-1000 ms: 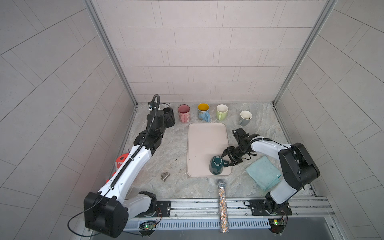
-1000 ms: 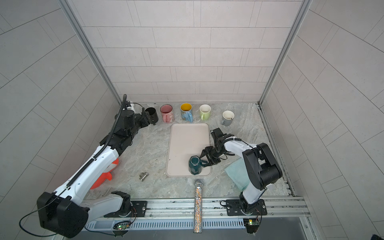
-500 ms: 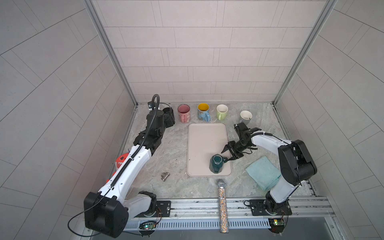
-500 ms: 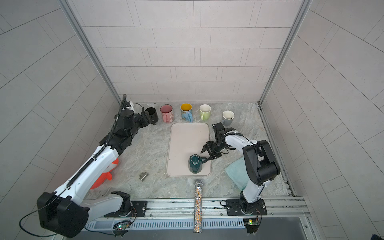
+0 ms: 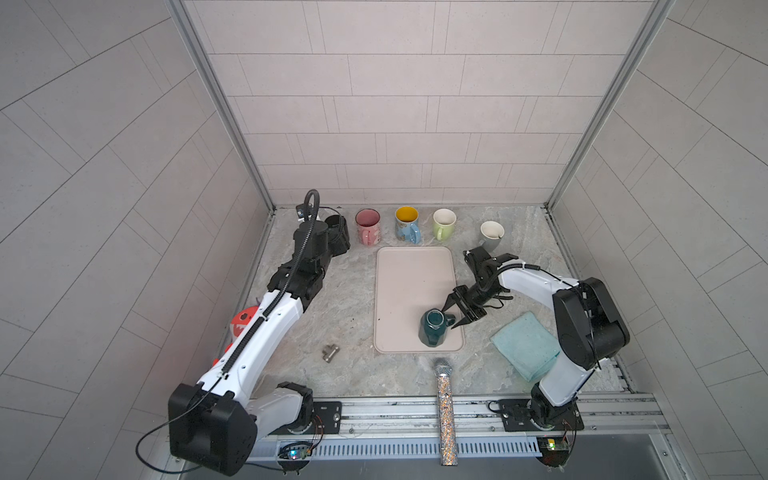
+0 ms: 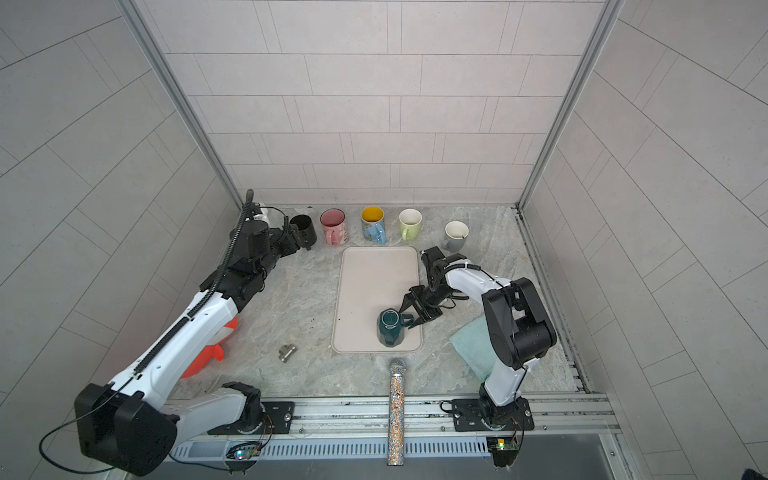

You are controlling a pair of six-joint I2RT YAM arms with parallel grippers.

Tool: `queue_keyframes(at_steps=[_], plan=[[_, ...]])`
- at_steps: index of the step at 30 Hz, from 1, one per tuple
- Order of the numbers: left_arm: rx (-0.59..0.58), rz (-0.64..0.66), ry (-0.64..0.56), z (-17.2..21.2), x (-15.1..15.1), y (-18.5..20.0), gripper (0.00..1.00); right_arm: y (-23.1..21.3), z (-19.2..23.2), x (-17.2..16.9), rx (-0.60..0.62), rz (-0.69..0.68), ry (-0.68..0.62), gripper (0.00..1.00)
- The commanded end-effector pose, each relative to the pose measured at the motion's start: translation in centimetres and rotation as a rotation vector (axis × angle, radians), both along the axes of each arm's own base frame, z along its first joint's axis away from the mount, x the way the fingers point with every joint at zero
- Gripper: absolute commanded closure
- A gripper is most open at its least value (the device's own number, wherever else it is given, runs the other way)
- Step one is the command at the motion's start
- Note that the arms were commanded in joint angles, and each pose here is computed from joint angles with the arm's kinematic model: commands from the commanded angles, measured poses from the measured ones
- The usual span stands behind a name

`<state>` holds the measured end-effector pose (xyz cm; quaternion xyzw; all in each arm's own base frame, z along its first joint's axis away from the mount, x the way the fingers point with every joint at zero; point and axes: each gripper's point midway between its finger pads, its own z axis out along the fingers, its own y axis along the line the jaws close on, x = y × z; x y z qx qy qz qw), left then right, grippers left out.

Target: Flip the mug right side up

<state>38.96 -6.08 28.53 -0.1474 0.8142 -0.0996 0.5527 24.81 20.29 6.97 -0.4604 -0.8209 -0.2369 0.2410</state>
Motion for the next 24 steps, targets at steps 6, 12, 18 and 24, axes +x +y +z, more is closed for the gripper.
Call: queue_keyframes(at_steps=[6, 12, 18, 24], plan=[[-0.003, 0.020, -0.026, 0.64, -0.26, 0.71, 0.31, 0.32, -0.20, 0.04, -0.021, 0.012, 0.038, 0.47], [-0.001, 0.022, -0.020, 0.41, -0.28, 0.80, 0.31, 0.20, -0.49, -0.19, -0.030, 0.016, 0.050, 0.55], [-0.002, 0.021, -0.019, 0.34, -0.30, 0.83, 0.31, 0.24, -0.66, -0.20, -0.030, 0.019, 0.053, 0.69], [-0.001, 0.027, -0.016, 0.19, -0.30, 1.01, 0.31, 0.24, -0.76, -0.26, -0.031, 0.022, 0.055, 0.77]])
